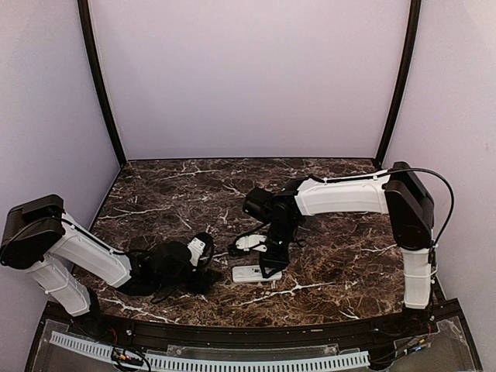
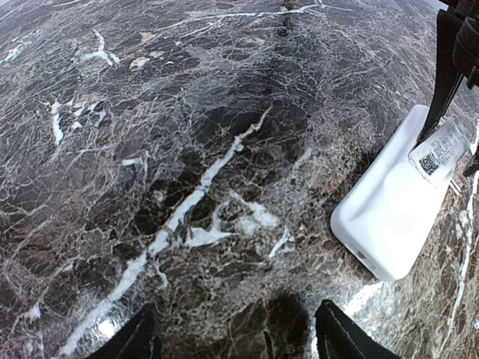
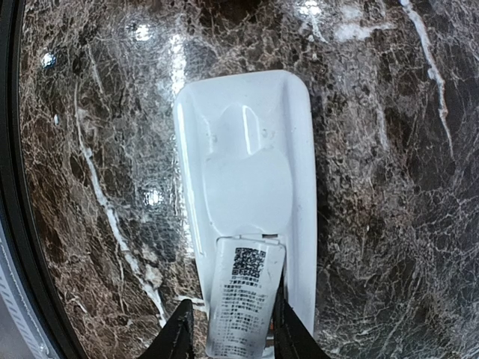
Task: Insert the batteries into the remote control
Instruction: Place the battery cover on the remote control without the battery cover.
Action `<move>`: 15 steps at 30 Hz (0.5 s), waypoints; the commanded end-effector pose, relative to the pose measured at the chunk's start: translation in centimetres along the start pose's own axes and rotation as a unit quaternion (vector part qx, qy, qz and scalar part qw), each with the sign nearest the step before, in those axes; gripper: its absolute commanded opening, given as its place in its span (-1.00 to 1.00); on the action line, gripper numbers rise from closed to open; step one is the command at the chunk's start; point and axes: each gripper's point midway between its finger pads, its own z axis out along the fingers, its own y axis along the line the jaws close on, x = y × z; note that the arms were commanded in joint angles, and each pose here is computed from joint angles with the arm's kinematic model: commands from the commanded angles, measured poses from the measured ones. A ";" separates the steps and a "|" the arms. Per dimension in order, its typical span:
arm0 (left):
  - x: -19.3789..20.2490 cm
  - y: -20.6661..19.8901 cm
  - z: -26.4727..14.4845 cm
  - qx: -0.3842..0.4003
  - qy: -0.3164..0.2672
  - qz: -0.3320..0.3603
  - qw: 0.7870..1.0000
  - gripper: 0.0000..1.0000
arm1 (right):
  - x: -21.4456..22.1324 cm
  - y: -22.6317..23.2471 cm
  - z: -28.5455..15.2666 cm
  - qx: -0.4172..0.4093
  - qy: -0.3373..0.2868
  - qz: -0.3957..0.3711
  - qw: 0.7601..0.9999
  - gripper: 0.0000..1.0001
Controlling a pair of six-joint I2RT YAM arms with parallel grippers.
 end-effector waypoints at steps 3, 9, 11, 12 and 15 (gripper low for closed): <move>0.5 -0.1 0.1 0.000 0.008 0.010 1.000 0.40 | -0.9 -0.8 0.3 0.014 -0.003 -0.007 1.000 -0.28; 0.6 0.0 0.0 0.002 0.006 0.010 1.000 0.39 | -1.0 -0.8 -0.1 0.018 -0.005 -0.011 1.000 -0.19; 0.6 -0.1 0.0 0.004 0.005 0.011 1.000 0.39 | -0.9 -0.7 -0.2 0.016 -0.005 -0.010 1.000 -0.18; 0.5 -0.1 0.0 0.004 0.004 0.011 1.000 0.39 | -0.9 -0.6 -0.2 0.015 -0.005 -0.009 1.000 -0.18; 0.5 -0.2 -0.1 0.005 0.003 0.012 1.000 0.40 | -1.1 -0.5 -0.5 0.013 -0.009 -0.009 1.000 -0.18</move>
